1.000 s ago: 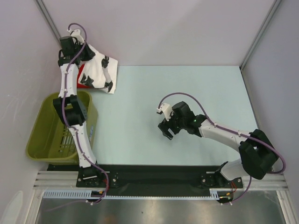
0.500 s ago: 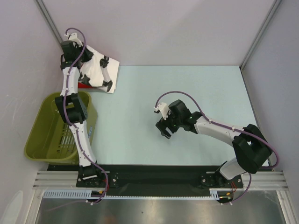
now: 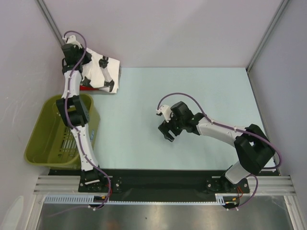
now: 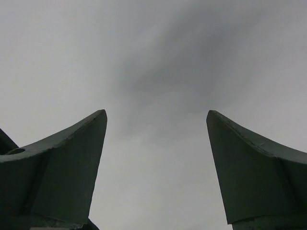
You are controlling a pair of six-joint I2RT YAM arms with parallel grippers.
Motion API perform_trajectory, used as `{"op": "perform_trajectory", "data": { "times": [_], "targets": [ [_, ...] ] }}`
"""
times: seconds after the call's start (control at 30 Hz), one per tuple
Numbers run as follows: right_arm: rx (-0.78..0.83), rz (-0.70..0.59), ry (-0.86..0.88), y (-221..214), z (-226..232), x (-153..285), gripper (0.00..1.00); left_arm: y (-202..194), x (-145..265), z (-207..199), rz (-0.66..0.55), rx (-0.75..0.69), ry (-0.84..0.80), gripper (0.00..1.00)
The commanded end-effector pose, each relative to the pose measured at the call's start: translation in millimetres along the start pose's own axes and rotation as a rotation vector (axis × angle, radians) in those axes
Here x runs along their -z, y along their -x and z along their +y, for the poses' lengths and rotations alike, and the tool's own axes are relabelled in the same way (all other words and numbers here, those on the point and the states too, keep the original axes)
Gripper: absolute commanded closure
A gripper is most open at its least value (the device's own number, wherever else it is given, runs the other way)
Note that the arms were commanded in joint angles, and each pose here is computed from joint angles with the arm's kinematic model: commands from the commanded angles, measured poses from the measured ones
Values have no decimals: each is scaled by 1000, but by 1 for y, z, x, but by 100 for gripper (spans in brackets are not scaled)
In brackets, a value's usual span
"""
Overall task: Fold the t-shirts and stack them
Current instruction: Neatly place the folded tshirt to the corner
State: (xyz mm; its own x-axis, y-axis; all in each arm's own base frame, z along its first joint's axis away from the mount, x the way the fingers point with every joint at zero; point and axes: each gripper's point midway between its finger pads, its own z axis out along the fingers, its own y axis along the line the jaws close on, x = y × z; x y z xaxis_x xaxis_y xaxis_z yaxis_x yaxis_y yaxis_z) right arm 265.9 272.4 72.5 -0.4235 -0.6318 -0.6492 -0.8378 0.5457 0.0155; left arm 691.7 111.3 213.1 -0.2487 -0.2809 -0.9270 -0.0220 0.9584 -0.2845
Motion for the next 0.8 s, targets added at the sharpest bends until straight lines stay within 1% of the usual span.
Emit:
{"op": "perform_trajectory", "data": {
  "times": [0.0,0.03,0.2,0.27,0.3,0.33,0.4,0.43,0.47,0.5,0.53,0.57,0.6,0.67,0.7,0.77],
  "targets": [
    [4,-29,7,19,1,1,11,35,-1,27,-133,0,33,100],
    [4,-26,8,19,1,0,11,39,0,28,-143,-2,35,100],
    [5,-19,6,22,-1,-3,11,31,-8,29,-136,-6,14,100],
    [7,-13,12,22,0,-5,11,28,-10,30,-133,-5,16,97],
    [8,-13,14,23,0,-6,11,28,-10,34,-138,-2,33,86],
    [7,-12,14,23,0,-7,11,28,-10,36,-139,-1,43,78],
    [5,-9,15,22,0,-9,11,30,-10,42,-151,1,73,56],
    [-1,-7,17,22,1,-9,11,33,-10,47,-166,2,105,51],
    [-4,-7,16,21,1,-9,11,40,-8,49,-180,1,124,37],
    [-6,-7,18,21,3,-8,11,49,-5,47,-198,-7,134,27],
    [-8,-2,16,20,3,-6,11,56,-2,51,-218,-16,166,20],
    [-10,-8,10,21,4,-2,11,61,-1,44,-225,-24,167,18],
    [-7,-14,8,23,6,1,11,73,6,38,-245,-35,165,9],
    [-20,-22,-7,20,7,6,10,83,12,25,-255,-31,154,5],
    [-27,-47,-15,24,7,14,10,92,22,14,-264,-29,147,0],
    [-43,-63,-29,22,7,19,10,97,30,-3,-264,-20,138,0]
  ]
}}
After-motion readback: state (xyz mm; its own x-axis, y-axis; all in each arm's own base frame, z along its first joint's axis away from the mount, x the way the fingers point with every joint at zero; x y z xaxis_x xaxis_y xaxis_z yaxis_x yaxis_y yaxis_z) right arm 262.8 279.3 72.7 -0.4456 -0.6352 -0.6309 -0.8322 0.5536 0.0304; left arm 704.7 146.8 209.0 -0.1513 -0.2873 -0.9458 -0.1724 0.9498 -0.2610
